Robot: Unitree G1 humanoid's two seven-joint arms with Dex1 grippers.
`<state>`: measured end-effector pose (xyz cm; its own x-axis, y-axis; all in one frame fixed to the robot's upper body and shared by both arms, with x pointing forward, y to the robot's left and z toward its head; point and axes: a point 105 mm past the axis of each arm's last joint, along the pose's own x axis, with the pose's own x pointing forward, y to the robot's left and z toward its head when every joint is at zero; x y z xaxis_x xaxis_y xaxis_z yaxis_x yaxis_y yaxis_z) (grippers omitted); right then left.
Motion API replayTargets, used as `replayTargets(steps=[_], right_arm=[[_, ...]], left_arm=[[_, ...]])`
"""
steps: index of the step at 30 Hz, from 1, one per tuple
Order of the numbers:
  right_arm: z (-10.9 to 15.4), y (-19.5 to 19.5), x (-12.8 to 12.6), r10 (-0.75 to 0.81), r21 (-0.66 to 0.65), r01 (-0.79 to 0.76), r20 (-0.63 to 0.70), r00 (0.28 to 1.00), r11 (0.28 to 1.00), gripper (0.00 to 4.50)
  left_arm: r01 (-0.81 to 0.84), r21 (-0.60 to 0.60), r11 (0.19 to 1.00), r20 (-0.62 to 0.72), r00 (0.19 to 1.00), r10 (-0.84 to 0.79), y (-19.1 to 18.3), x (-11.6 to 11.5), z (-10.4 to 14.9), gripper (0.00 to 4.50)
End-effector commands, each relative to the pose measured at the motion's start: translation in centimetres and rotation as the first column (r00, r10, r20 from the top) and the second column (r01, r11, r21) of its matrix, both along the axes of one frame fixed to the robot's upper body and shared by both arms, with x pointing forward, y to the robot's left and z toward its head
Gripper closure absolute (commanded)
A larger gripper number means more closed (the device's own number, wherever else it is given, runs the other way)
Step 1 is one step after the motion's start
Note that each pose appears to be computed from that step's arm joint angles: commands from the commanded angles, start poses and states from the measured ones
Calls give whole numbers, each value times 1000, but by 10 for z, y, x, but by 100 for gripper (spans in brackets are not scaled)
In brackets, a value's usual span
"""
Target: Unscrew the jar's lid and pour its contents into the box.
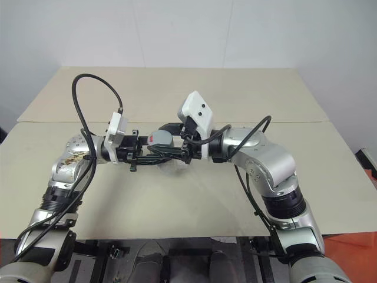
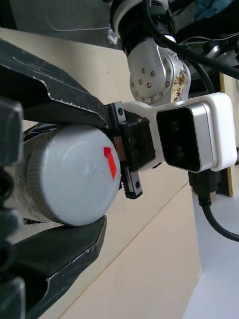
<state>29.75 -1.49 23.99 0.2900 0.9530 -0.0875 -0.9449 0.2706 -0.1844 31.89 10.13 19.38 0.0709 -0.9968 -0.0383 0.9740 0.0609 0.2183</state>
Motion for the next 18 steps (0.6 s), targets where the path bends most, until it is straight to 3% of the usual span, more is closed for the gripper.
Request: replayTargets(steps=[1, 3, 8, 11, 14, 18], right_arm=[[15, 1, -1, 21, 20, -22, 70, 997, 1000, 172], [16, 1, -2, 51, 26, -53, 71, 996, 998, 172], [14, 0, -10, 290, -10, -291, 97, 952, 957, 172], [4, -1, -10, 474, -91, -466, 115, 873, 880, 172], [1, -8, -17, 660, -94, -654, 90, 745, 751, 172], [-7, 1, -8, 708, -155, -693, 64, 704, 704, 172]], left_arm=[[38, -5, 999, 48, 998, -38, -2, -4, 13, 253], [60, 1, 998, 46, 997, -60, -3, -6, 14, 253], [142, 1, 990, 45, 989, -142, -9, -14, 17, 253], [204, 6, 979, 42, 978, -204, -13, -21, 19, 253], [253, 25, 967, 31, 967, -254, -12, -29, 19, 253], [281, 44, 959, 23, 959, -282, -12, -34, 17, 253]])
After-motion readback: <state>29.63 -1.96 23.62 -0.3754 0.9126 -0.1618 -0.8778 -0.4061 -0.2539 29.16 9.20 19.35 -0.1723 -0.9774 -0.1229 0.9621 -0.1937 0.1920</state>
